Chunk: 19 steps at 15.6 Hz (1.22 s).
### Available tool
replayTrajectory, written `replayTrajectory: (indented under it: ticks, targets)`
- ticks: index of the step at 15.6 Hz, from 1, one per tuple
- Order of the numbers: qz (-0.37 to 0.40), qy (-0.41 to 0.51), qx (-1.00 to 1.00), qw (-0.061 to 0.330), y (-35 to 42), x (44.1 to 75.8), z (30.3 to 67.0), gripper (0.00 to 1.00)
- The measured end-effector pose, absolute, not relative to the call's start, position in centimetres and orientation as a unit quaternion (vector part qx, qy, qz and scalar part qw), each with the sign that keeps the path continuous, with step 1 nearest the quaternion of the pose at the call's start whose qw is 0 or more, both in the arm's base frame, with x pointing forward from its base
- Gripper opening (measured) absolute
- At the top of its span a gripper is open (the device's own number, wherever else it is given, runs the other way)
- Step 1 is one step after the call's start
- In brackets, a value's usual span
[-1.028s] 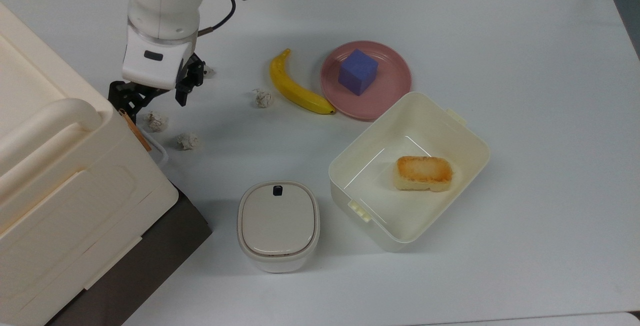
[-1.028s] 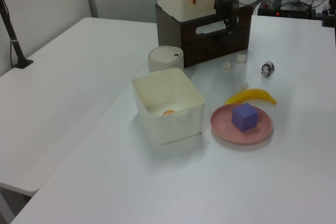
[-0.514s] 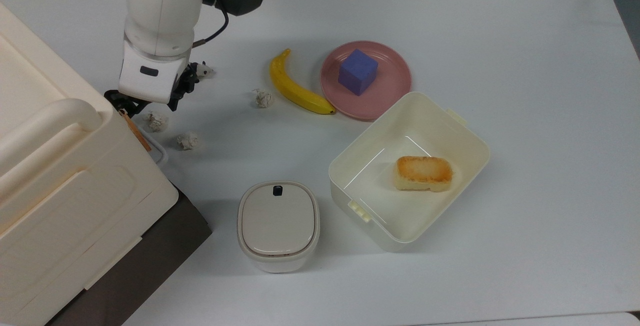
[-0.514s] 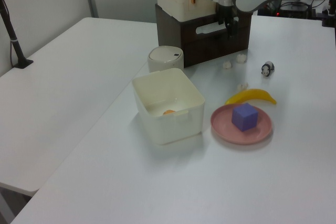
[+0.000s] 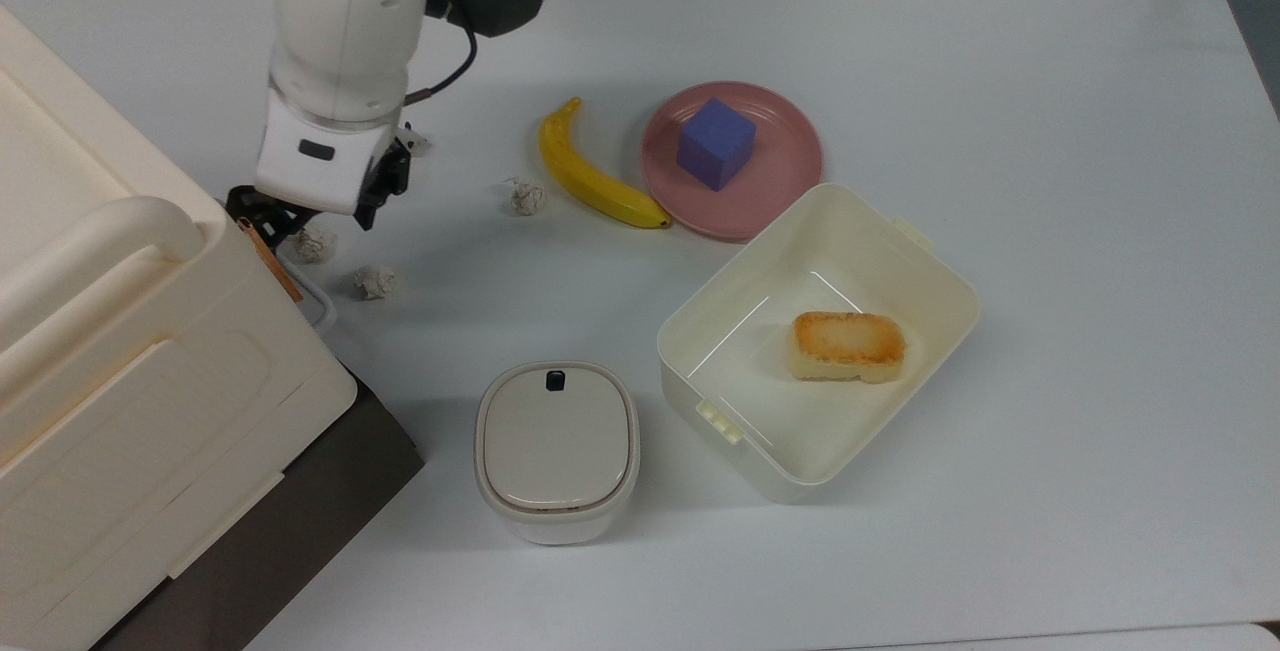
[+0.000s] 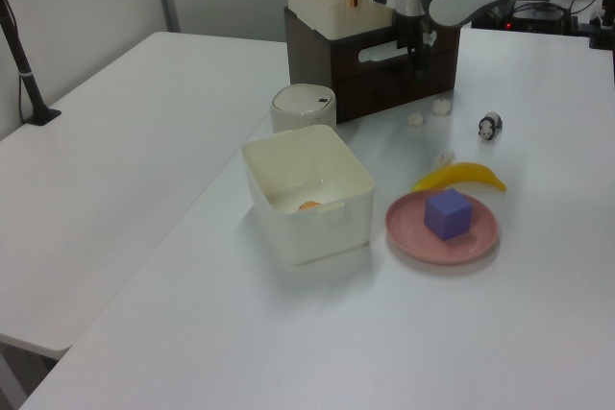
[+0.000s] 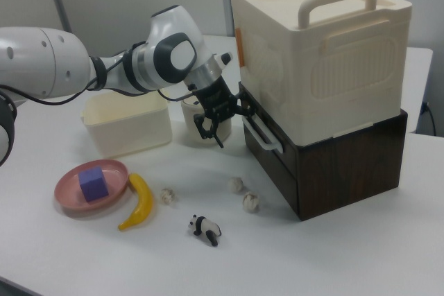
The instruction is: Slide the drawer open
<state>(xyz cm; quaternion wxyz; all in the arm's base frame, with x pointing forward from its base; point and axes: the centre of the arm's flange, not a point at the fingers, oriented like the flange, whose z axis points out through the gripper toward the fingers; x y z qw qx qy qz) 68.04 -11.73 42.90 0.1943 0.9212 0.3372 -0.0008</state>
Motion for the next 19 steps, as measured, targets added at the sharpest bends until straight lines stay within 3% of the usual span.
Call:
replayTrajectory:
  ticks: [19]
  targets:
    - [-0.067, 0.347, 0.927, 0.121, -4.8, 66.2, 44.0, 1.0]
